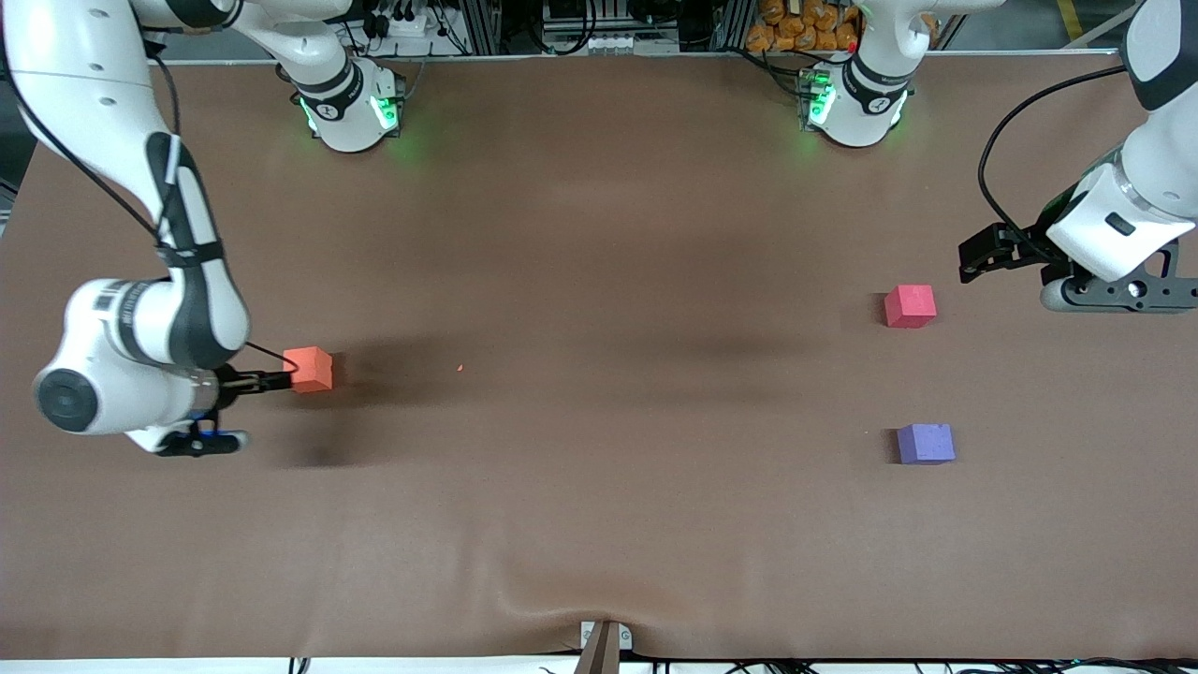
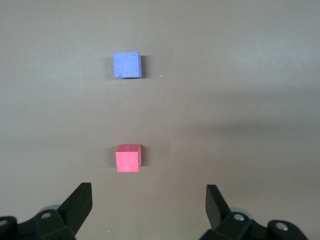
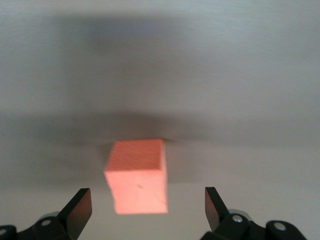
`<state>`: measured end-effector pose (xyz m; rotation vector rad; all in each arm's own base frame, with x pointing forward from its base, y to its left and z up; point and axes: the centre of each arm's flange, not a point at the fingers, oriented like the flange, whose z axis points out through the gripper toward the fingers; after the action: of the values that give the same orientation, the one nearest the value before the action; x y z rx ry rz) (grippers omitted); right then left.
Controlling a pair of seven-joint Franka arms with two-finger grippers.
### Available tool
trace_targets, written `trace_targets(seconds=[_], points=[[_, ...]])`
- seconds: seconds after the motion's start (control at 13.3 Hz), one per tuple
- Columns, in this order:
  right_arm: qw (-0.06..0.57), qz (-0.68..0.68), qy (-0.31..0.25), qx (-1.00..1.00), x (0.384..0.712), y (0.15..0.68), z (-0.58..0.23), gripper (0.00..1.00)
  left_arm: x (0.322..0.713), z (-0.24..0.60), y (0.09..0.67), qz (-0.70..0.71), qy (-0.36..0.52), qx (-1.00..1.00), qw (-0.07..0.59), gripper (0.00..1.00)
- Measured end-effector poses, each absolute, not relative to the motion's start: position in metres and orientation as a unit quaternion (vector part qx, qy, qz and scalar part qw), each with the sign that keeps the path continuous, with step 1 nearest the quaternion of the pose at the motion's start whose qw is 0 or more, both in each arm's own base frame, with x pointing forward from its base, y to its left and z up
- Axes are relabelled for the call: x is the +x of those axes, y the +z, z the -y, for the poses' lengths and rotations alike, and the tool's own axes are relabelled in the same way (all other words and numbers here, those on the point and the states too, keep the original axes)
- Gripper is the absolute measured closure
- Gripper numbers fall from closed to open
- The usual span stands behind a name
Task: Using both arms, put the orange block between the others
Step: 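Reach the open right gripper down over the orange cube, then close the right gripper on the orange cube and lift it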
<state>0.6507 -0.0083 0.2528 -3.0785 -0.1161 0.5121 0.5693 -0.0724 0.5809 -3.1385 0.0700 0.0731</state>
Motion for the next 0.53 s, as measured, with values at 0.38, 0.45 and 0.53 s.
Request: trace_targets(seconds=[0.38,0.45,0.53], points=[[0.004,0.051,0.16,-0.986,0.653,0.23,-0.007,0.0,0.569,0.072,0.58,-0.022,0.024,-0.999,0.001,0.0],[0.004,0.055,0.157,-0.986,0.654,0.231,-0.005,0.0,0.569,0.072,0.58,-0.022,0.024,-0.999,0.001,0.0],[0.004,0.056,0.157,-0.986,0.654,0.23,-0.003,0.0,0.569,0.072,0.58,-0.022,0.024,-0.999,0.001,0.0]])
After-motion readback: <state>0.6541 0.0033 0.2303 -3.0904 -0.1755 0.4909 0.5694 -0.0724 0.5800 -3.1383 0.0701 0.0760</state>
